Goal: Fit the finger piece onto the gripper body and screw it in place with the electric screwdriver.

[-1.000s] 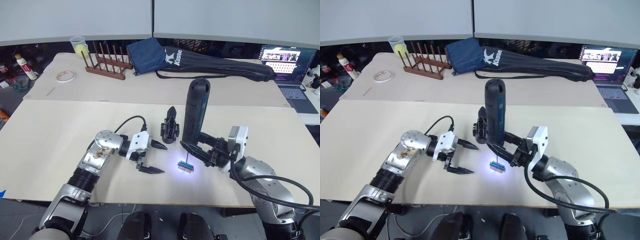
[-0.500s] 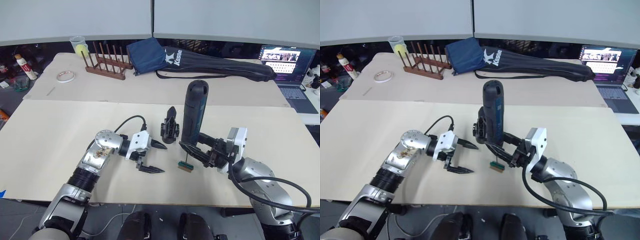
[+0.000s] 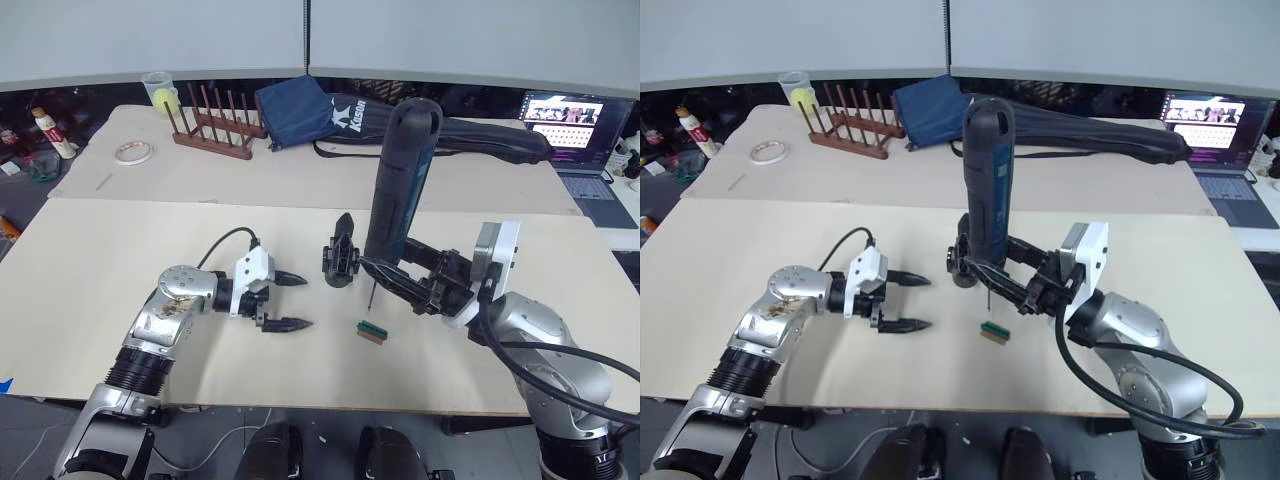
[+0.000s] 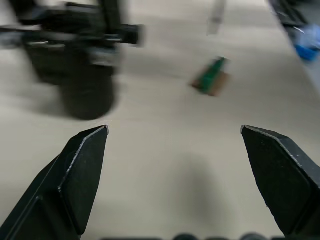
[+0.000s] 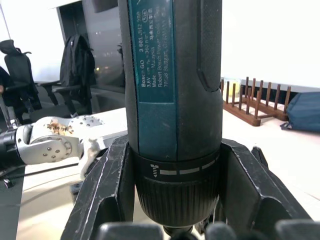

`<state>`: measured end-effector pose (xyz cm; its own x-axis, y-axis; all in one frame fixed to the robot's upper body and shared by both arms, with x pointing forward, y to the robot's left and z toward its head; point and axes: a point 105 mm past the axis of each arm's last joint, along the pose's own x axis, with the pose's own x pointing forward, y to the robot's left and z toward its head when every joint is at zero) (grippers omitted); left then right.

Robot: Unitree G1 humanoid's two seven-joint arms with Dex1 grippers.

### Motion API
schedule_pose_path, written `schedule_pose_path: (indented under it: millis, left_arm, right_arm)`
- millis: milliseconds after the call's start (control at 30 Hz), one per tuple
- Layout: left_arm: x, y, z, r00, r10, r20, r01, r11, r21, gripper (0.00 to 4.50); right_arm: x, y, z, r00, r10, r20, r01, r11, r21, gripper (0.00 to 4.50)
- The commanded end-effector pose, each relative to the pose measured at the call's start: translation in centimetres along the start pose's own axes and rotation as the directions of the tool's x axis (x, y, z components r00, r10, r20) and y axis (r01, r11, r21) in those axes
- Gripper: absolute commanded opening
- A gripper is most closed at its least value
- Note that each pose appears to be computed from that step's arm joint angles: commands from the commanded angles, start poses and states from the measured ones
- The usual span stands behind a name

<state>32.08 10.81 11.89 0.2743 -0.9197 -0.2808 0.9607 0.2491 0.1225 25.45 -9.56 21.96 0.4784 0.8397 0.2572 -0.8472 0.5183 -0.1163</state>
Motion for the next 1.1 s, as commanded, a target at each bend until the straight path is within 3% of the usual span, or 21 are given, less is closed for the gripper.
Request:
schedule_pose_path:
  millis: [33,167,467,533,667,900,1100]
  left_arm:
    - [1.3,0.8,0.7,0.994,0.103,0.031,-0.103,0.995,0.001,4.50]
    - [3.4,1.7,0.7,0.980,0.188,0.058,-0.184,0.980,-0.069,4.50]
    - [6.7,2.8,0.3,0.969,0.240,0.052,-0.240,0.971,0.006,4.50]
    - [7.0,2.9,0.3,0.972,0.226,0.062,-0.228,0.974,0.017,3.97]
    - [7.2,3.0,0.5,0.981,0.172,0.086,-0.175,0.984,0.027,2.30]
    - [5.8,3.3,1.5,0.995,-0.007,0.095,-0.005,0.993,0.119,2.30]
    - [4.0,1.9,2.7,0.967,-0.234,0.104,0.211,0.958,0.195,2.30]
  right_arm:
    - [0.0,0.3,2.3,0.998,0.017,0.064,-0.013,0.998,-0.061,1.93]
    - [0.0,0.2,2.3,0.998,0.012,0.060,-0.008,0.998,-0.064,1.93]
    - [-0.2,-0.2,2.3,0.999,-0.008,0.047,0.011,0.997,-0.077,1.93]
    - [-0.3,-0.2,2.3,0.999,-0.011,0.045,0.015,0.997,-0.078,1.93]
    - [-0.4,-0.1,2.3,0.999,-0.016,0.043,0.019,0.997,-0.080,1.93]
    - [-0.8,0.3,2.5,0.999,0.002,0.035,0.000,0.997,-0.078,1.93]
    - [-1.1,0.3,2.8,1.000,0.008,0.026,-0.006,0.997,-0.074,1.93]
